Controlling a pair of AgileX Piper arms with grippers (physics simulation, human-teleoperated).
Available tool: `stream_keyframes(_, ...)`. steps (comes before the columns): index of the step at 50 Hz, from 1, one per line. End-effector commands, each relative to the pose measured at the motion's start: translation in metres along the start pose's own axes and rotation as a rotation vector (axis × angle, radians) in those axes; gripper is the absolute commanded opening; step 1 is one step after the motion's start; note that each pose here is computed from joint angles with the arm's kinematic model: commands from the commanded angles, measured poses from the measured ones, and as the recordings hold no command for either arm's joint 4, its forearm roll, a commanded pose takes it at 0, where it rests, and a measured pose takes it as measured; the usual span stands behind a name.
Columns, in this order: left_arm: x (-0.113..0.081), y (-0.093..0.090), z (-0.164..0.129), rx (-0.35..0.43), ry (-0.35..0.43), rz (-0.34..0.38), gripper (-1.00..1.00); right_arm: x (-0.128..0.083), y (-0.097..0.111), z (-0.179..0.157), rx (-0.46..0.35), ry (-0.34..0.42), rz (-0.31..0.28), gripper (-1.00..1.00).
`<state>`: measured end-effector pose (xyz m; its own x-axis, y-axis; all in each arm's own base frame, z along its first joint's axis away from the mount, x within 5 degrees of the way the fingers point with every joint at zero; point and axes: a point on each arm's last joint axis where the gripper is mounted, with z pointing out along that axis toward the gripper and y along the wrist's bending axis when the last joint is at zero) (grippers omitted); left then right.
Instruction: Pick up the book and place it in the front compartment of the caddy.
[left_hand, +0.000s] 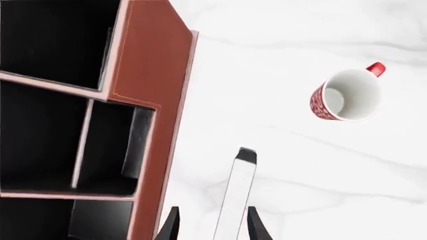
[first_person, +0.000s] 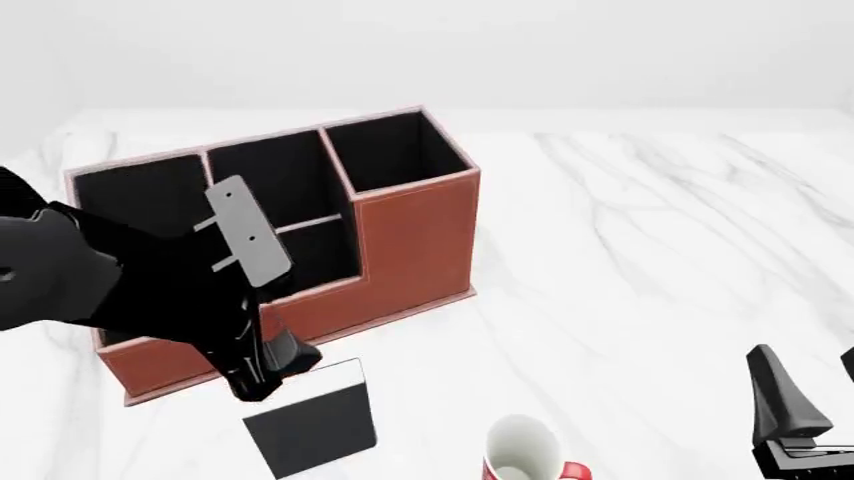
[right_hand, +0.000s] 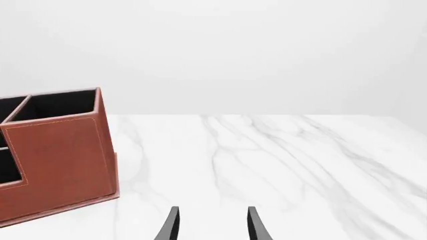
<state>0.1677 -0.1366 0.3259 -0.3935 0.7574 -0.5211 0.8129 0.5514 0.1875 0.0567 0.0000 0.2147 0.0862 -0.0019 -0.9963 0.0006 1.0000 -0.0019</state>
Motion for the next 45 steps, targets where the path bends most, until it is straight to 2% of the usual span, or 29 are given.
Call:
stream_keyframes(1,0.003,-0.010,0.016,0.029,0.024,0.003,1.00,0.000,0.000,0.000,0.000,0.000,0.000,1.00)
stream_keyframes(5,0.004,-0.012,0.020,0.035,0.027,0.003,1.00,0.000,0.000,0.000,0.000,0.000,0.000,1.00)
stream_keyframes(6,0.000,-0.018,0.020,0.050,0.020,0.004,1.00,0.000,0.000,0.000,0.000,0.000,0.001,1.00)
stream_keyframes(9,0.005,-0.014,0.024,0.040,0.032,0.005,1.00,0.000,0.000,0.000,0.000,0.000,0.000,1.00)
stream_keyframes(29,0.010,-0.024,0.043,0.063,0.054,0.006,1.00,0.000,0.000,0.000,0.000,0.000,0.000,1.00)
stream_keyframes(32,0.006,-0.031,0.043,0.079,0.046,0.007,1.00,0.000,0.000,0.000,0.000,0.000,0.001,1.00)
stream_keyframes(36,0.014,-0.022,0.048,0.060,0.064,0.007,1.00,0.000,0.000,0.000,0.000,0.000,0.001,1.00)
stream_keyframes(45,0.015,-0.030,0.058,0.078,0.073,0.003,1.00,0.000,0.000,0.000,0.000,0.000,0.000,1.00)
